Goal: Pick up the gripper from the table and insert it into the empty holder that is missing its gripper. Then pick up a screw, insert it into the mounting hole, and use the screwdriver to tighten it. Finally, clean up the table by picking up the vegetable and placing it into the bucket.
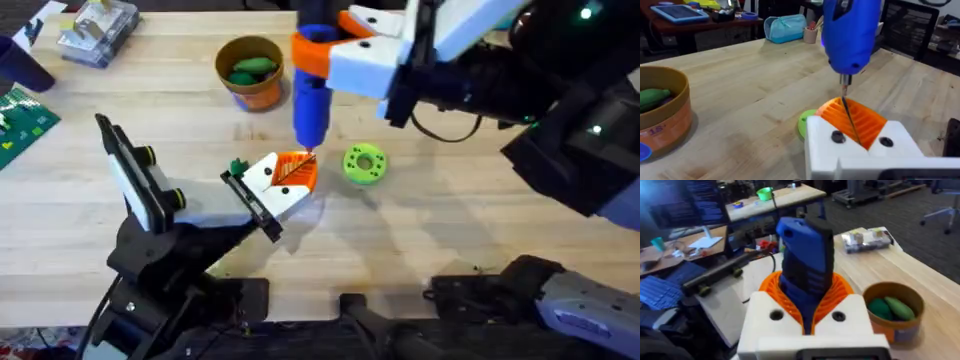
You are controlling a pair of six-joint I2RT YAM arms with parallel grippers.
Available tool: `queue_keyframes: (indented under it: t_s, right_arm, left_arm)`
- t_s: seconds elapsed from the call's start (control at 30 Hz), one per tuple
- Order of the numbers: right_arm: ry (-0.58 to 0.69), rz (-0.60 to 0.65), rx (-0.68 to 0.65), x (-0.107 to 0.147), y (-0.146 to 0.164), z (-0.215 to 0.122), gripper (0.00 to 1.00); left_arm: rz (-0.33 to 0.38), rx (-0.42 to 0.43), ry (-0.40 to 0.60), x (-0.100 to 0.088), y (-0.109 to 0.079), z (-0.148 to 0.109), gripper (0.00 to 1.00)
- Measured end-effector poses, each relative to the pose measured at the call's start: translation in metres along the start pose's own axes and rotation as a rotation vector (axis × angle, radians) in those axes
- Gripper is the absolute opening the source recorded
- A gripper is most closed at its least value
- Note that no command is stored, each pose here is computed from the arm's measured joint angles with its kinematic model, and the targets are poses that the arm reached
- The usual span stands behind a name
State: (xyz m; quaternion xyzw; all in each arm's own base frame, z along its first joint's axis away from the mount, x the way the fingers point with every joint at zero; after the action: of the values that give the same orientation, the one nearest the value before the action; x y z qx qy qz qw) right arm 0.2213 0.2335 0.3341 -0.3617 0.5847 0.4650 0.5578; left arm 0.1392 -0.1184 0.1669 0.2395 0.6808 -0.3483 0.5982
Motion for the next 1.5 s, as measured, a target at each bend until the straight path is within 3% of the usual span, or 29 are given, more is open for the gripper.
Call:
queue_keyframes:
  t_s: [0.37,0.67,1.5]
  right_arm:
    - [-0.085,-0.067,-0.174,-0.046,0.046,0.021,0.052]
    - [-0.017,-0.070,-0.244,-0.022,0.053,0.042,0.053]
    - [0.001,-0.146,-0.253,-0.010,0.048,0.050,0.052]
  left_arm:
    - [0.000,0.000,0.000,0.000,0.000,0.000,0.015]
    - [0.000,0.000,0.000,0.000,0.000,0.000,0.016]
    - [0.000,0.000,0.000,0.000,0.000,0.000,0.014]
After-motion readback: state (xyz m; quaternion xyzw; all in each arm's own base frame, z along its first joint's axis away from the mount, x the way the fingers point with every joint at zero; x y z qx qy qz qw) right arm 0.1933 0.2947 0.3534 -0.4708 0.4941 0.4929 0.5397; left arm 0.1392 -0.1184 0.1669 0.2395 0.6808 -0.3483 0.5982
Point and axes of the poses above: each hand's point on the last joint's axis, 136 mm out from that joint toward the fingers, its own z axis out along the fingers, its own y axis along the line the jaws close on, x = y × z, the point moved 6 cm from there along -z, back along the fingers, and after that the axes turned 2 degrees about -z, right-handed, at the moved point
